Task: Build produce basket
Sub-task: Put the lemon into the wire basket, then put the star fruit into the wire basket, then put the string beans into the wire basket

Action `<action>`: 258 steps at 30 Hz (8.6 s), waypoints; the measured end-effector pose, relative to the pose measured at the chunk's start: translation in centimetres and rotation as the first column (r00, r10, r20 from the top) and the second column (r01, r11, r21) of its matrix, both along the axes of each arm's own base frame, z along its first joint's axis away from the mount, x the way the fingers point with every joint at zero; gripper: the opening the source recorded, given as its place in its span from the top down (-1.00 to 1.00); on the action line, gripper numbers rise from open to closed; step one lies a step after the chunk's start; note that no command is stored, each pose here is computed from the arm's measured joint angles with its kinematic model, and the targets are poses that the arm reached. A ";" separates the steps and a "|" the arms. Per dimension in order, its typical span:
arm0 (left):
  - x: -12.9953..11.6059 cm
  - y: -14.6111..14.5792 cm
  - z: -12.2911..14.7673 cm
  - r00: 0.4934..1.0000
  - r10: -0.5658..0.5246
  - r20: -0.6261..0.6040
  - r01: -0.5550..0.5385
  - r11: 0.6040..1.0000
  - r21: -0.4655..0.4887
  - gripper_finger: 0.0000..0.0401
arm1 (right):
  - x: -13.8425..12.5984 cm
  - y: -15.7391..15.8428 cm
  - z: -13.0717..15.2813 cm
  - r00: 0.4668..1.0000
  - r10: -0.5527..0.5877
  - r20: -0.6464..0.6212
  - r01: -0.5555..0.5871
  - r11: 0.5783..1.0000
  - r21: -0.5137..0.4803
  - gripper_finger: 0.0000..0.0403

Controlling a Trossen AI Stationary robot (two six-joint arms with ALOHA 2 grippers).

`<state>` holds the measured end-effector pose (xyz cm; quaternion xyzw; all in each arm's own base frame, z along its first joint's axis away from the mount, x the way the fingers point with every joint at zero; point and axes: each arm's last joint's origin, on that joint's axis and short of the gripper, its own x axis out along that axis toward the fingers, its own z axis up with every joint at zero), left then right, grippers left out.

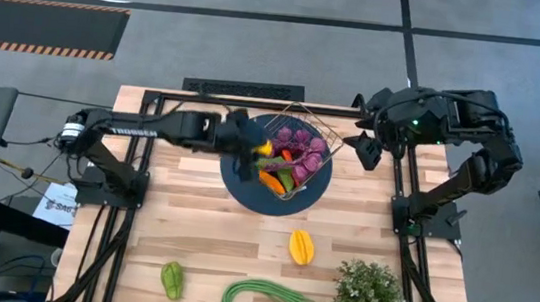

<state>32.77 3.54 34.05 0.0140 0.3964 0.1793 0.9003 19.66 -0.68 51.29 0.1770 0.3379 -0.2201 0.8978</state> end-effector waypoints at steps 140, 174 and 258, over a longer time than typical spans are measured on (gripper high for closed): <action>-15.5 -0.8 7.3 0.995 0.102 0.006 -0.102 0.994 -0.050 -0.61 | 15.2 14.9 -28.5 0.809 -0.237 -0.537 0.431 0.861 0.269 0.16; -15.5 -0.8 7.3 0.993 0.120 0.015 -0.119 0.990 -0.071 -0.61 | 15.9 15.2 -33.3 0.786 -0.205 -0.583 0.416 0.873 0.253 0.40; -15.9 -0.8 7.0 0.987 0.159 -0.022 -0.161 0.982 -0.102 -0.61 | 16.5 -1.7 -16.2 0.974 0.139 -0.177 -0.091 0.963 0.256 -0.23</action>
